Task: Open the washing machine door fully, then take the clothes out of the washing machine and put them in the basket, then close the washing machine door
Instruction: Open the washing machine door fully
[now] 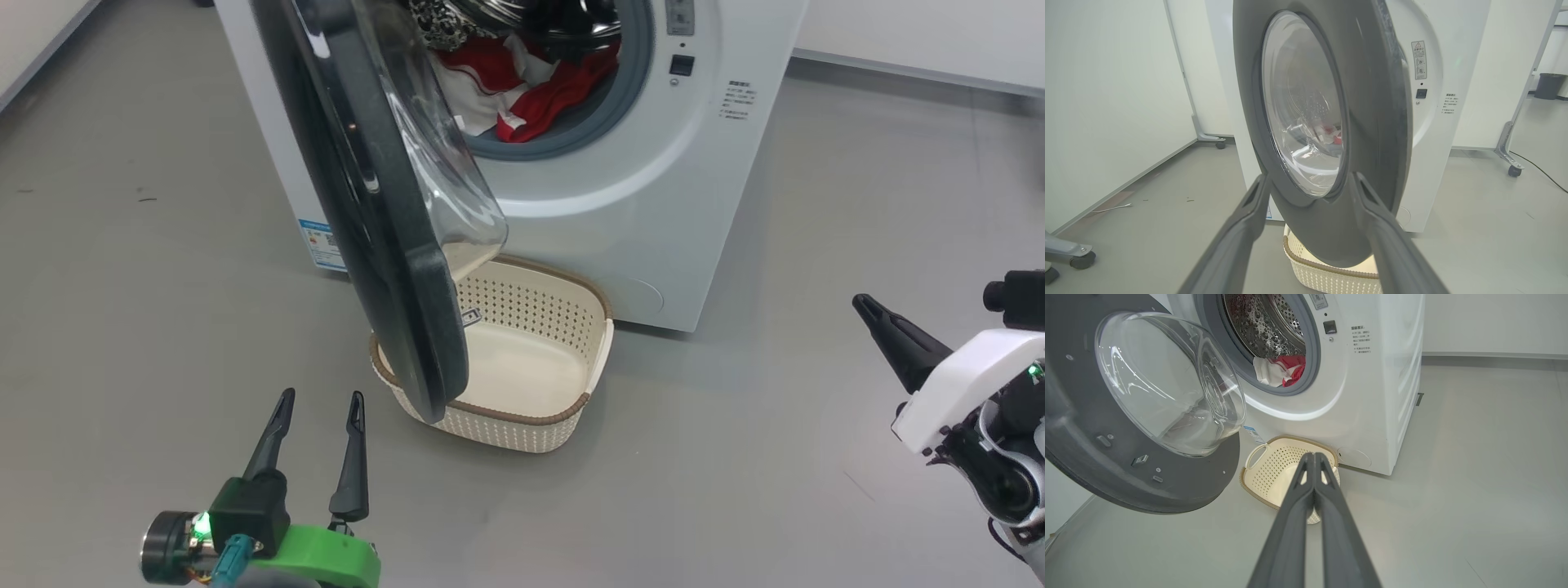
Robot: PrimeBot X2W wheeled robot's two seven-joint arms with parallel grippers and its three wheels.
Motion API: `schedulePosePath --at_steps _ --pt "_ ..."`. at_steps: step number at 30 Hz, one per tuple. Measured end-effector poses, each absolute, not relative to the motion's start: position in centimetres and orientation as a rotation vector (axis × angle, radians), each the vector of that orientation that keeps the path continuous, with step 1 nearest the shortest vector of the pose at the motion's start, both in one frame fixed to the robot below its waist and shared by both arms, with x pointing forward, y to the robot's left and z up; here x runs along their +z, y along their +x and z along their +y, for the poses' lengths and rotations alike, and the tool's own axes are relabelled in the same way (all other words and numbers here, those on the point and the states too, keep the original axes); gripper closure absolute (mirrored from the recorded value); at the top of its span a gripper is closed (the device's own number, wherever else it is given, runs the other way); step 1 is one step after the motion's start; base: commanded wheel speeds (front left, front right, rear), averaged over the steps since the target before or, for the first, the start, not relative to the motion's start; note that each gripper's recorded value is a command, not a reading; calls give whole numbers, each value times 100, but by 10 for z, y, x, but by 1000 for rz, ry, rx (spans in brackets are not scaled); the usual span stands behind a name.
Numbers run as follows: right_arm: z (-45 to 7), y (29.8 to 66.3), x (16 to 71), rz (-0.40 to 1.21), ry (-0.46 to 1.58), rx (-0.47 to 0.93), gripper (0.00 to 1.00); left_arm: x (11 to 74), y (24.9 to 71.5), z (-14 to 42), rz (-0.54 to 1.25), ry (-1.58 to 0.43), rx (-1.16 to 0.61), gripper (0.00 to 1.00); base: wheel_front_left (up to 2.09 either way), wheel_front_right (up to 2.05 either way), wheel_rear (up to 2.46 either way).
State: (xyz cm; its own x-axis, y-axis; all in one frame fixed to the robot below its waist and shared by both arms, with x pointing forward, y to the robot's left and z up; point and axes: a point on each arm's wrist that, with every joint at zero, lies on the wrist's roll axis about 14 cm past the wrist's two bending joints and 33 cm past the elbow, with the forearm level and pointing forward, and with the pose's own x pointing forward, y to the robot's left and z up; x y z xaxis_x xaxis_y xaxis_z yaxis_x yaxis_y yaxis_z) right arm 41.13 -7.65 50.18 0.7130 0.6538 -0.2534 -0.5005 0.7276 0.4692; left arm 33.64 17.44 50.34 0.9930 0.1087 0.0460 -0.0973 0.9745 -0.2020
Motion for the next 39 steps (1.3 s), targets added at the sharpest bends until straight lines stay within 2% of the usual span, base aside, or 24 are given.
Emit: schedulePosePath --at_steps 5,15,17,18,19,25,39 --pt "-113 403 503 309 315 564 100 510 345 165 -75 -204 68 0 0 0 0" --pt "-159 388 519 83 359 392 100 516 360 153 -93 -201 25 0 0 0 0" --pt "-168 383 518 57 348 356 72 516 361 149 -92 -200 12 0 0 0 0" --pt "-172 380 516 48 349 339 45 516 361 148 -92 -201 8 0 0 0 0" --pt "-174 378 513 52 350 324 0 516 361 147 -92 -200 6 0 0 0 0" --pt "-175 366 501 76 339 294 0 513 358 138 -79 -202 -21 0 0 0 0" --pt "-170 364 511 12 359 261 0 513 358 137 -81 -198 -23 0 0 0 0"
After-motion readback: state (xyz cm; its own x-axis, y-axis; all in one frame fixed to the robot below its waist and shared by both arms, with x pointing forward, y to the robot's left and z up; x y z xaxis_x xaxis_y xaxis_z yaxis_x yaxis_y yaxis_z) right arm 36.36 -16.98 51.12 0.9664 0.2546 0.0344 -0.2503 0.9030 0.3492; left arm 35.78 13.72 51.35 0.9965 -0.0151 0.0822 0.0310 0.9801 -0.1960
